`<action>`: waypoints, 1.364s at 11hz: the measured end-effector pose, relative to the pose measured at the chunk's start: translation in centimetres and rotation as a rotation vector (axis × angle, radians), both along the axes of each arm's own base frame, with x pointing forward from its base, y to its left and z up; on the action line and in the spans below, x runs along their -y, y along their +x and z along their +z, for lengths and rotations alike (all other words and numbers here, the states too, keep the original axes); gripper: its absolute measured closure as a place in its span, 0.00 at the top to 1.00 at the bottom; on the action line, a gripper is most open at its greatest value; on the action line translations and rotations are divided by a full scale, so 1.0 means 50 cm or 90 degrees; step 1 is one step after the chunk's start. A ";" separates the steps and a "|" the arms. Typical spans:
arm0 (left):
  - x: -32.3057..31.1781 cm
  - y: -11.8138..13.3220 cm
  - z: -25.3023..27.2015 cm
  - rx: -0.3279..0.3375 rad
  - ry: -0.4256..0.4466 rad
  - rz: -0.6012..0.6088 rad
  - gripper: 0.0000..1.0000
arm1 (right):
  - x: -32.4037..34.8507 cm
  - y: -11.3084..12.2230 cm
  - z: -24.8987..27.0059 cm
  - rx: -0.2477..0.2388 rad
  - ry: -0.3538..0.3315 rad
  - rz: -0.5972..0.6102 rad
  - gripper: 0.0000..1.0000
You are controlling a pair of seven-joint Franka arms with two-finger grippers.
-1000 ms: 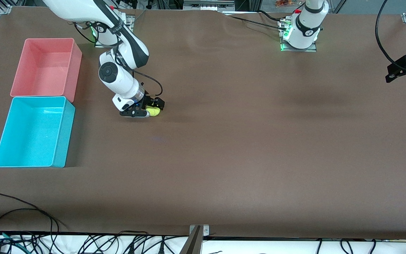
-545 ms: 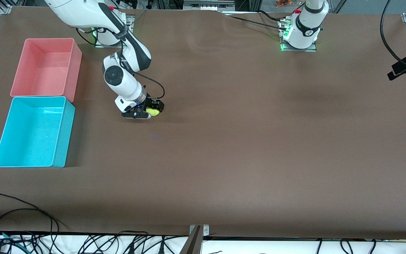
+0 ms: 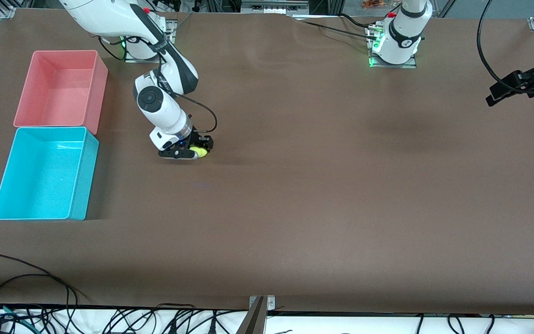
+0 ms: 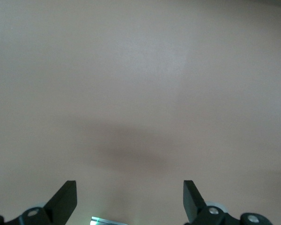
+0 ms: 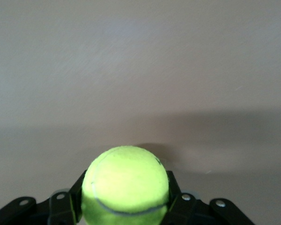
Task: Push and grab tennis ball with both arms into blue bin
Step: 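Carry the tennis ball with the right gripper over the blue bin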
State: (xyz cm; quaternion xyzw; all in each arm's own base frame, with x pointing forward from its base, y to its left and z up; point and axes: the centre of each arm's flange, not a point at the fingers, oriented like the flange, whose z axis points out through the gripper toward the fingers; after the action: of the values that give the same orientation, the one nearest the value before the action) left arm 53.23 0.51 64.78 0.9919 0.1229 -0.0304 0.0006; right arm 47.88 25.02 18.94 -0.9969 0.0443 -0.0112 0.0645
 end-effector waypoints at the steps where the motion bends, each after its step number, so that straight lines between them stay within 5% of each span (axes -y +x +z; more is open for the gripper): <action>1: -0.005 0.000 0.000 -0.001 0.000 0.003 1.00 | 0.029 0.017 0.002 0.008 -0.018 0.003 0.66; 5: -0.026 -0.003 -0.003 -0.008 -0.002 0.014 1.00 | 0.123 0.150 0.090 -0.026 -0.102 -0.020 0.66; 8: -0.019 -0.005 -0.005 -0.015 -0.002 0.010 1.00 | 0.169 0.234 0.189 -0.039 -0.122 -0.032 0.66; 15: -0.029 -0.005 -0.010 -0.022 -0.003 0.016 1.00 | 0.506 0.263 0.263 -0.081 -0.172 0.058 0.66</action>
State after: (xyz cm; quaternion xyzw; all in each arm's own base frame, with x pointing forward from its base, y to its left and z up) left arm 53.00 1.95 64.28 0.9897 0.1350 -0.0475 0.0010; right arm 61.02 -0.30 32.11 -0.9961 0.0009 0.0493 -0.0726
